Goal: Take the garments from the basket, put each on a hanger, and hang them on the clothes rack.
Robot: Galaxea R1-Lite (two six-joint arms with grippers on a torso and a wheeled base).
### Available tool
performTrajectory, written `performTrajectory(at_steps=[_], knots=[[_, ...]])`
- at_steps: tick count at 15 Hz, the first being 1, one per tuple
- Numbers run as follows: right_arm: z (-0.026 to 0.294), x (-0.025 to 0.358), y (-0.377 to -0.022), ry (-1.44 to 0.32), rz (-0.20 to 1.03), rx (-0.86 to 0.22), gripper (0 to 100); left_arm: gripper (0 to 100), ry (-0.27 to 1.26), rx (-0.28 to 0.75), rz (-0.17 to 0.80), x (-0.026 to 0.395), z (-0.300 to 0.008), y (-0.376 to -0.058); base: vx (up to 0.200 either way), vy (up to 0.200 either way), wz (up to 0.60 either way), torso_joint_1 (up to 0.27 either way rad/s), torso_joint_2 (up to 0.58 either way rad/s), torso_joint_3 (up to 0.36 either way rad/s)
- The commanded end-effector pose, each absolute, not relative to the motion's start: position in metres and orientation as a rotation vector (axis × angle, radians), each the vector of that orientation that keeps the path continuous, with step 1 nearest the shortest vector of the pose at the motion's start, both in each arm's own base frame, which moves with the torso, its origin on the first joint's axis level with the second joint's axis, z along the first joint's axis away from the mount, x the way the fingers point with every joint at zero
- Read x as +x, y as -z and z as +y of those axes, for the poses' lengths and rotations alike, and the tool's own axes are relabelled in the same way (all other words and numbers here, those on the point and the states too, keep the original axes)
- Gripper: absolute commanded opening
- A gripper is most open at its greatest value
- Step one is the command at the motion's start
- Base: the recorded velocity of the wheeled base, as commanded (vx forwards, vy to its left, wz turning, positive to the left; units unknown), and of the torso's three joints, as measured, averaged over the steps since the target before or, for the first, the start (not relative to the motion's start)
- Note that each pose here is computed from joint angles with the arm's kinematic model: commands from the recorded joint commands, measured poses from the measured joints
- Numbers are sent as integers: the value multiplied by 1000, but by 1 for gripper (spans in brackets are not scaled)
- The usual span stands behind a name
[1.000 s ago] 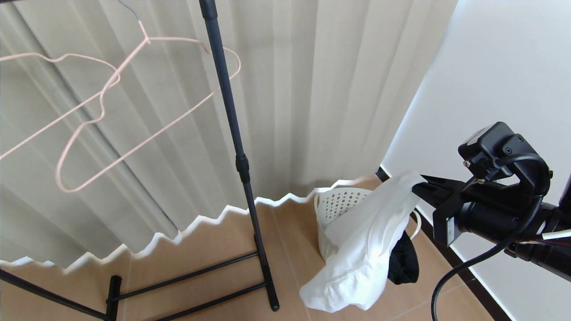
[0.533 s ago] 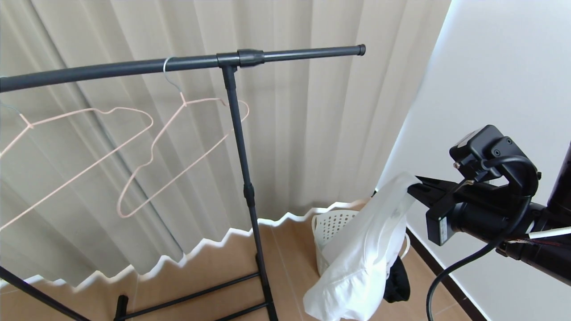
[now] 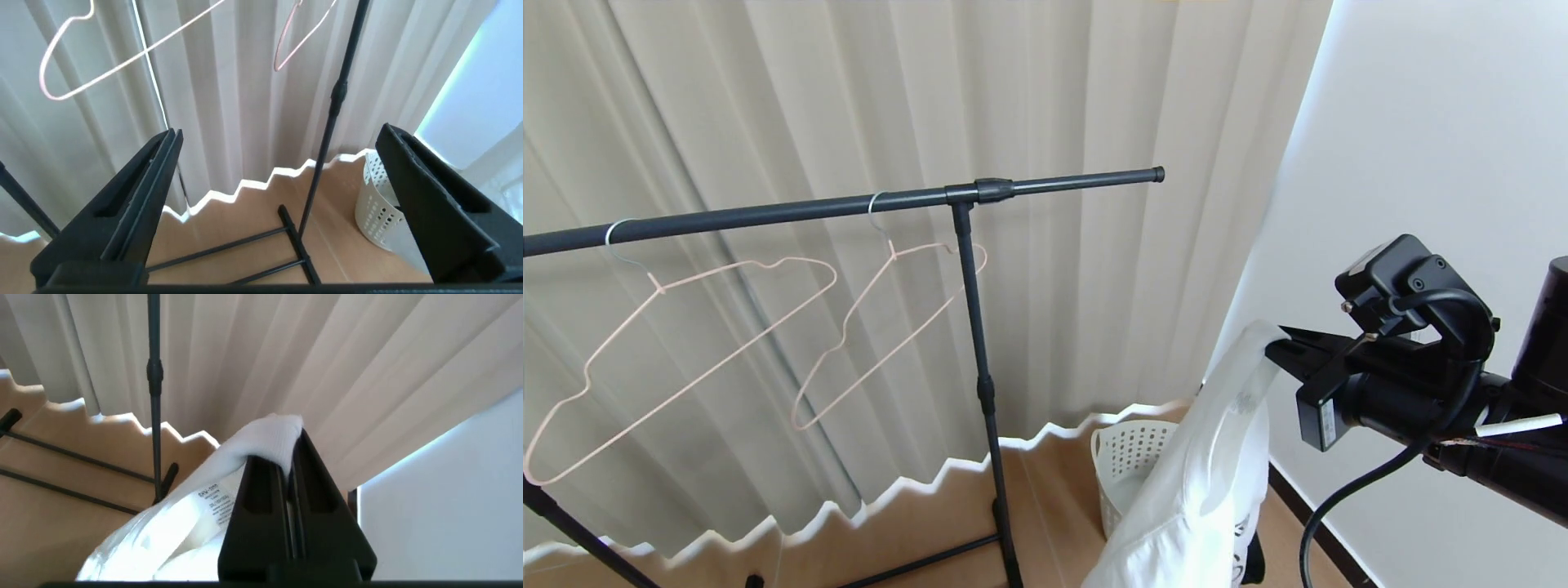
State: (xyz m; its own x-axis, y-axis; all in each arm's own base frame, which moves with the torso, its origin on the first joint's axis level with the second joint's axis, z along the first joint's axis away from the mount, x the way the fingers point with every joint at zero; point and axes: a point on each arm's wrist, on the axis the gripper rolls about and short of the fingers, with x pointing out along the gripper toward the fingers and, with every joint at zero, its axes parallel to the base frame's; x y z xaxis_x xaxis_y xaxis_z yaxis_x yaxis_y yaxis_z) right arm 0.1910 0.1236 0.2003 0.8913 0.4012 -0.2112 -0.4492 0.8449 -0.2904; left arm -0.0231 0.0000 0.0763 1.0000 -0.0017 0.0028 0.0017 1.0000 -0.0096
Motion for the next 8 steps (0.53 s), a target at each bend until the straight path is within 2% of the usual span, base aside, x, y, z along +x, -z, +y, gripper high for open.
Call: performTrajectory(at_steps=[1, 8], knots=[[124, 193, -198, -448, 153, -345, 0, 100, 2, -9, -2, -23, 0, -76, 0, 0, 0, 173, -373, -188], [123, 191, -198, -447, 154, -345, 0, 100, 0, -11, -3, -23, 0, -76, 0, 0, 0, 163, -355, -189]])
